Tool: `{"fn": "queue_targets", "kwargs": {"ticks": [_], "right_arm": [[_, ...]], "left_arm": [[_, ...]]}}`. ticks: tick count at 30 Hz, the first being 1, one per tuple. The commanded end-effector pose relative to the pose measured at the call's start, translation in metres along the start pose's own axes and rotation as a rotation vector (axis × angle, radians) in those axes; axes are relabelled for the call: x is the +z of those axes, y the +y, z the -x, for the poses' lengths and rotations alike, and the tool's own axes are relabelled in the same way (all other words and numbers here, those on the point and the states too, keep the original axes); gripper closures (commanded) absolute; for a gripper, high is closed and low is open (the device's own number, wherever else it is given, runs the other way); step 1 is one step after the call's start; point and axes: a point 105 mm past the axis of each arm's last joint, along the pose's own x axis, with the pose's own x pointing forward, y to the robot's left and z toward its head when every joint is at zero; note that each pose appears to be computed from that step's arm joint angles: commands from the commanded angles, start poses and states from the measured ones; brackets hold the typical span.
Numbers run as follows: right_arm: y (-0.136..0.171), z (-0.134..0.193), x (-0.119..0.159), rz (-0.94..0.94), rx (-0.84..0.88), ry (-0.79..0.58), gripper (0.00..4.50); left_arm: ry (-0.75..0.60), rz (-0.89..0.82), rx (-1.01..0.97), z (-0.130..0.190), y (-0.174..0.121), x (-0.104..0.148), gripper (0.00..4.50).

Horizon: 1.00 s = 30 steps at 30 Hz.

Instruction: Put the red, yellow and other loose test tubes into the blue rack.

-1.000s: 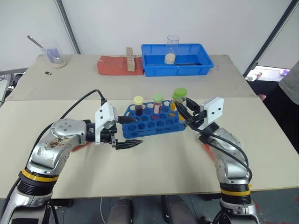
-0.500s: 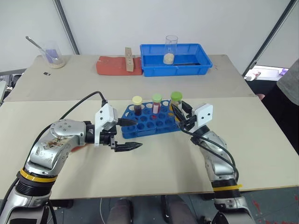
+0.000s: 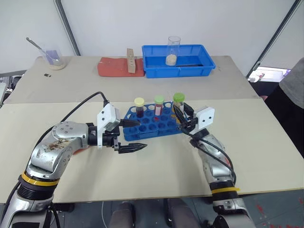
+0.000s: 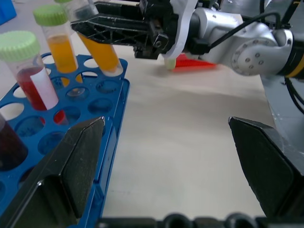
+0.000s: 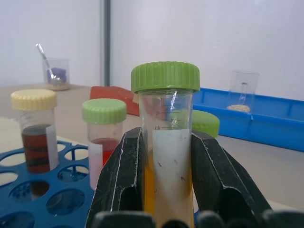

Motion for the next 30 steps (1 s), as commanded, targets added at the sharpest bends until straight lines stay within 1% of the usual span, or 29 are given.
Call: {"fn": "queue_targets", "kwargs": {"ticks": [1,10,14,18,20,22,27,30], "right_arm": [[-0.01,0.0,0.008,-0.024,-0.076,-0.052,3.52],[-0.005,0.01,0.005,-0.068,-0.155,-0.067,3.53],[-0.005,0.012,0.004,-0.069,-0.188,-0.071,3.54],[0.004,0.015,0.002,-0.048,-0.158,-0.067,3.54],[0.003,0.019,0.002,-0.05,-0.158,-0.067,3.54],[0.0,0.023,0.0,-0.044,-0.152,-0.041,2.47],[-0.003,0.039,-0.002,0.032,-0.099,0.076,0.8],[-0.006,0.057,0.011,0.078,-0.06,0.141,0.8]], "left_arm": [[-0.049,-0.038,0.003,-0.001,-0.001,0.018,0.0],[-0.119,-0.002,0.024,-0.007,0.0,0.031,0.0],[-0.126,0.008,0.034,-0.007,0.001,0.034,0.0],[-0.124,0.005,0.038,-0.008,0.003,0.035,0.0],[-0.123,0.002,0.039,-0.009,0.003,0.035,0.0],[-0.121,0.0,0.044,-0.01,0.003,0.034,0.0],[-0.079,-0.022,0.073,-0.014,0.003,0.026,0.0],[-0.055,-0.045,0.079,-0.015,0.001,0.023,0.0]]}}
